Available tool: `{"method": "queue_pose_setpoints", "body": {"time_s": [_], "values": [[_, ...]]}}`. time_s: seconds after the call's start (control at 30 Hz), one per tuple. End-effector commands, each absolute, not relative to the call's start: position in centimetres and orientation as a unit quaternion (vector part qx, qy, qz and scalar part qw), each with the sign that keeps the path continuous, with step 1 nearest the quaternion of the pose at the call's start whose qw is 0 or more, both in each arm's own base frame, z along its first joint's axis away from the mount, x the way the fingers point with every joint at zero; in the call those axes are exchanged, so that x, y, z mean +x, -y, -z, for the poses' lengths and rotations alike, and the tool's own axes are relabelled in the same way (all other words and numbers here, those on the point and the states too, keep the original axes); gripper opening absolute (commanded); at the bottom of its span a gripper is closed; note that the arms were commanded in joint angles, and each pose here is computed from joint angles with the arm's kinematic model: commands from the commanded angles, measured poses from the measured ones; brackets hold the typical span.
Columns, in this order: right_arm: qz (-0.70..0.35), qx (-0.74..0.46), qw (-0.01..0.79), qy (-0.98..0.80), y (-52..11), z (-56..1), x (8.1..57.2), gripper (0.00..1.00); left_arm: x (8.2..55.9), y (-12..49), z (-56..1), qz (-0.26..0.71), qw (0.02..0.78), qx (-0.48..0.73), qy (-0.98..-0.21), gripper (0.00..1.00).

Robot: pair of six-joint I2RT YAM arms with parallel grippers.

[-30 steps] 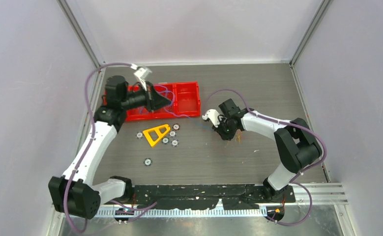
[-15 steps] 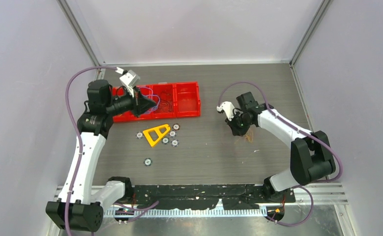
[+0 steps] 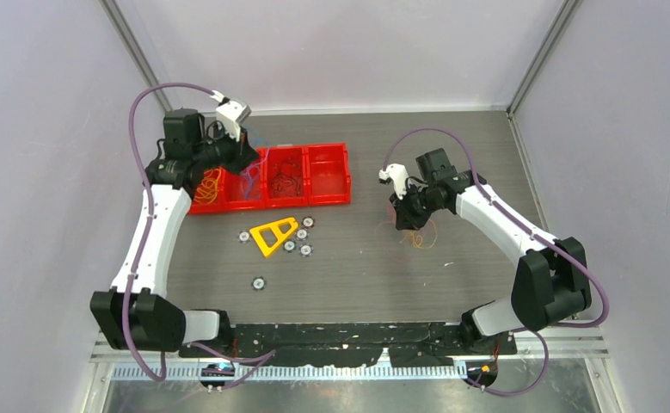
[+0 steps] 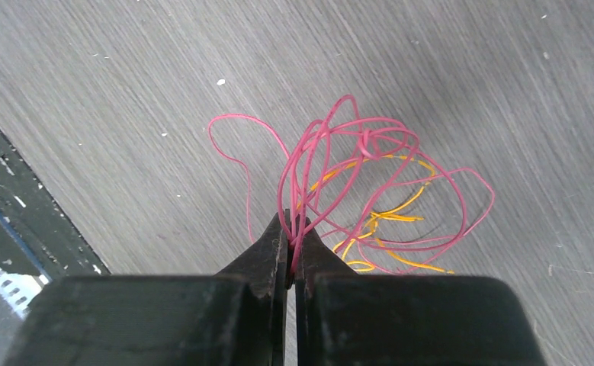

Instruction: Untangle the cables

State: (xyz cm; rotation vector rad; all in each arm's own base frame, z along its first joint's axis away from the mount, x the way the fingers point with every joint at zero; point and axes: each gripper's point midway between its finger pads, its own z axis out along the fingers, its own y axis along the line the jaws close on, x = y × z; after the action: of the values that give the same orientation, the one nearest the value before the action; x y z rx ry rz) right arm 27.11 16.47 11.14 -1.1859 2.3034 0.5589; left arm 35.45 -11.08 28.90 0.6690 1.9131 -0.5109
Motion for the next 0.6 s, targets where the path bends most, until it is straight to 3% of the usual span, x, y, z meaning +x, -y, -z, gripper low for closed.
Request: {"method": "queue_pose_setpoints", "body": {"time_s": [0.0,0.23,0.57], "values": [[-0.225,-0.432,0.264,-0.832,-17.4,-13.4,27.1,0.05,38.4,8.5,-29.8,0.141,0.523,0.280,-0.792,0.00],[-0.230,-0.431,0.250,-0.836,-17.6,-12.9,27.3,0.06,43.4,5.3,-25.5,0.106,0.499,0.269,-0.817,0.00],[-0.234,-0.429,0.239,-0.839,-17.7,-12.8,27.4,0.05,48.1,2.6,-17.2,0.162,0.402,0.183,-0.882,0.00]]}}
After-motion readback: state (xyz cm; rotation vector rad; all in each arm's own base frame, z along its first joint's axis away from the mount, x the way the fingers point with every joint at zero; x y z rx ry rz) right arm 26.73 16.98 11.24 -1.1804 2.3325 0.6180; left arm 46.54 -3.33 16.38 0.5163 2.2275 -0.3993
